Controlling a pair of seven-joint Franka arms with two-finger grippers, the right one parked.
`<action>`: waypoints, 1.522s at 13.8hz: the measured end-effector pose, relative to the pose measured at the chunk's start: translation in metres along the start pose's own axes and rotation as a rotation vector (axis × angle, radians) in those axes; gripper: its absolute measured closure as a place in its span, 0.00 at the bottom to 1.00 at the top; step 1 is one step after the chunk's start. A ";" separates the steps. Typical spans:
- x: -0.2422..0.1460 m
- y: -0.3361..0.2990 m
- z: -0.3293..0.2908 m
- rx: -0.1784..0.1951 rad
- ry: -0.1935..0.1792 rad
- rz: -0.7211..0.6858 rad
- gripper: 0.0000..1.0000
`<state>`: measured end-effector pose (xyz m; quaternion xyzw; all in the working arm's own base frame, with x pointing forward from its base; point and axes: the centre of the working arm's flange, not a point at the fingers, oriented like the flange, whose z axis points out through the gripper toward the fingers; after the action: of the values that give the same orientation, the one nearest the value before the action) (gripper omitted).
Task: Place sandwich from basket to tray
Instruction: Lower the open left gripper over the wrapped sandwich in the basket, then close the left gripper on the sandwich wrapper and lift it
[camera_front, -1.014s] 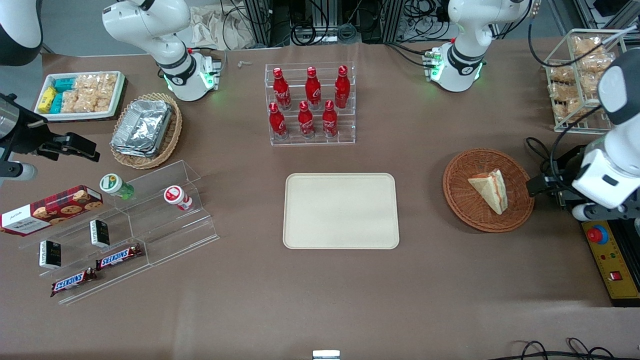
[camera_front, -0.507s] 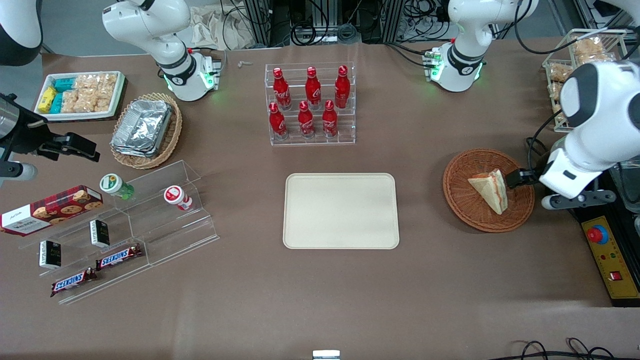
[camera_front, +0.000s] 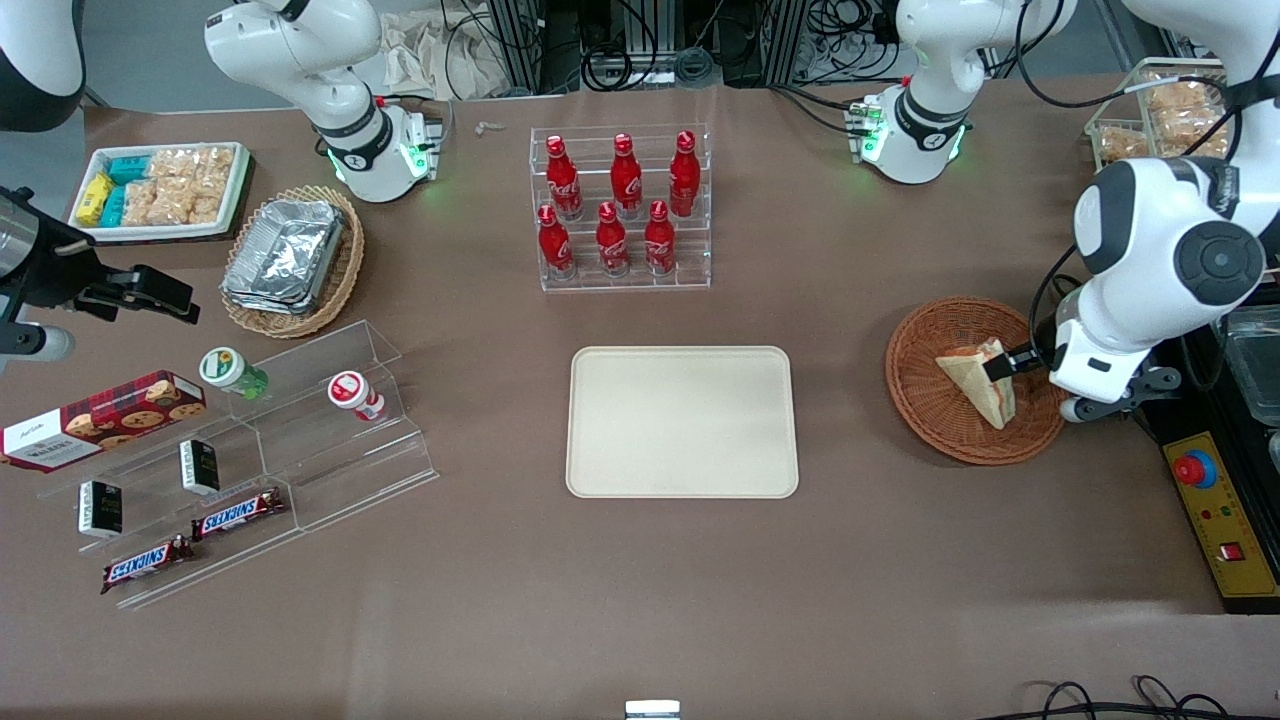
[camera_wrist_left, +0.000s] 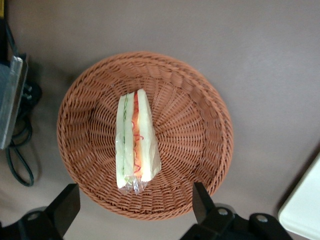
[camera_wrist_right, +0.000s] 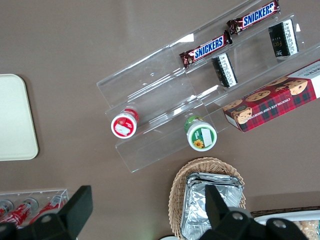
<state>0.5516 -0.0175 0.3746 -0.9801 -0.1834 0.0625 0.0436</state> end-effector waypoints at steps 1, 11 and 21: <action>0.000 0.001 0.011 0.008 -0.020 -0.010 0.00; 0.010 -0.016 0.097 0.029 -0.109 -0.148 0.00; 0.005 -0.015 0.127 0.035 -0.128 -0.199 0.12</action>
<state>0.5331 0.0062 0.2505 -0.9502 -0.2808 0.1233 0.0551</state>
